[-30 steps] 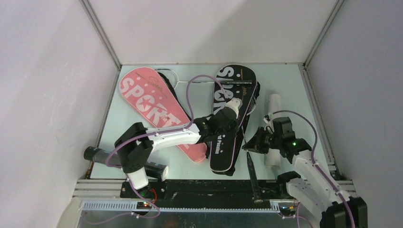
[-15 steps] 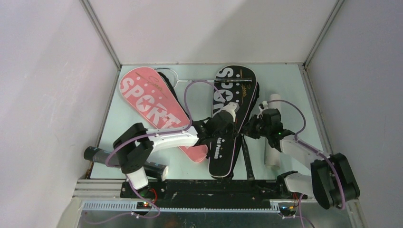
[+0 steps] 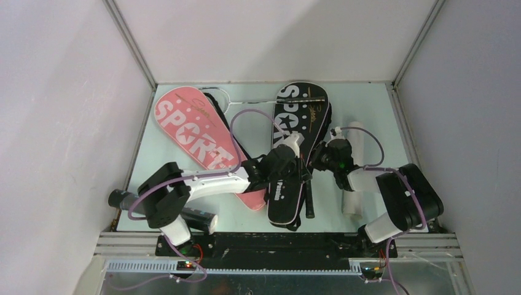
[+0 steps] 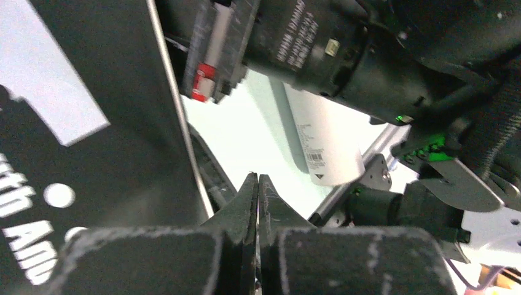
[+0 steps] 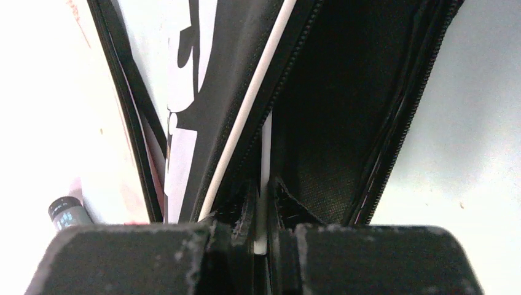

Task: Pack up the badminton gear
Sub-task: Place the racket in the racket bag.

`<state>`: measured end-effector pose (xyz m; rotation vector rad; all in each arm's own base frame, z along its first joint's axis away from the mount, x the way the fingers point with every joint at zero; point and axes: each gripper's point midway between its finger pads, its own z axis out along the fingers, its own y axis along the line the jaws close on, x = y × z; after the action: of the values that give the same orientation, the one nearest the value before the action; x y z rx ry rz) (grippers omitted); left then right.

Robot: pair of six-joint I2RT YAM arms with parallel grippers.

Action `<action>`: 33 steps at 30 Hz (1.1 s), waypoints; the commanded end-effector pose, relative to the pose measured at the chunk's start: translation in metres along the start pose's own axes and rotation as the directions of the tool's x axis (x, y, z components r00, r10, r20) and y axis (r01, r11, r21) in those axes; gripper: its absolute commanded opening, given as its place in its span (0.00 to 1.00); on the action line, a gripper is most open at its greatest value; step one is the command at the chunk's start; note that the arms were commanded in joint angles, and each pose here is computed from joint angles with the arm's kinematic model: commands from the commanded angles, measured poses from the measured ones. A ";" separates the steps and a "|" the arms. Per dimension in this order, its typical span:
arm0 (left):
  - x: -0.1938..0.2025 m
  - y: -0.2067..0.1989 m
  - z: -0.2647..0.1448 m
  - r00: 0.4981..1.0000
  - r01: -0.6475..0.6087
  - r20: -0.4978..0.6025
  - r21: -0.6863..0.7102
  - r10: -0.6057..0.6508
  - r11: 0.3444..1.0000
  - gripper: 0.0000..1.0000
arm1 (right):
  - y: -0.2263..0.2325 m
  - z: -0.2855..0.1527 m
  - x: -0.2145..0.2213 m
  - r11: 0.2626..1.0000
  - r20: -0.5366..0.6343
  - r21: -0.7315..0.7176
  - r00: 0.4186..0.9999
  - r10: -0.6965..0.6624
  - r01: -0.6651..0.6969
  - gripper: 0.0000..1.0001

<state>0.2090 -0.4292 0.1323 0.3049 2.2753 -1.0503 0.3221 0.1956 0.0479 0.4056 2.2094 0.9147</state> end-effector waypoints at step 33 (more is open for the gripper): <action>0.063 0.018 -0.043 0.934 -0.314 -0.255 -0.253 0.250 0.915 0.00 | 0.081 0.011 -0.044 0.973 0.227 -0.231 0.973 0.041 0.013 0.00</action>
<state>0.1455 -0.3814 0.0914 0.6246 2.4816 -0.5318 0.3339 0.2202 0.0615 0.4553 2.0962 0.9668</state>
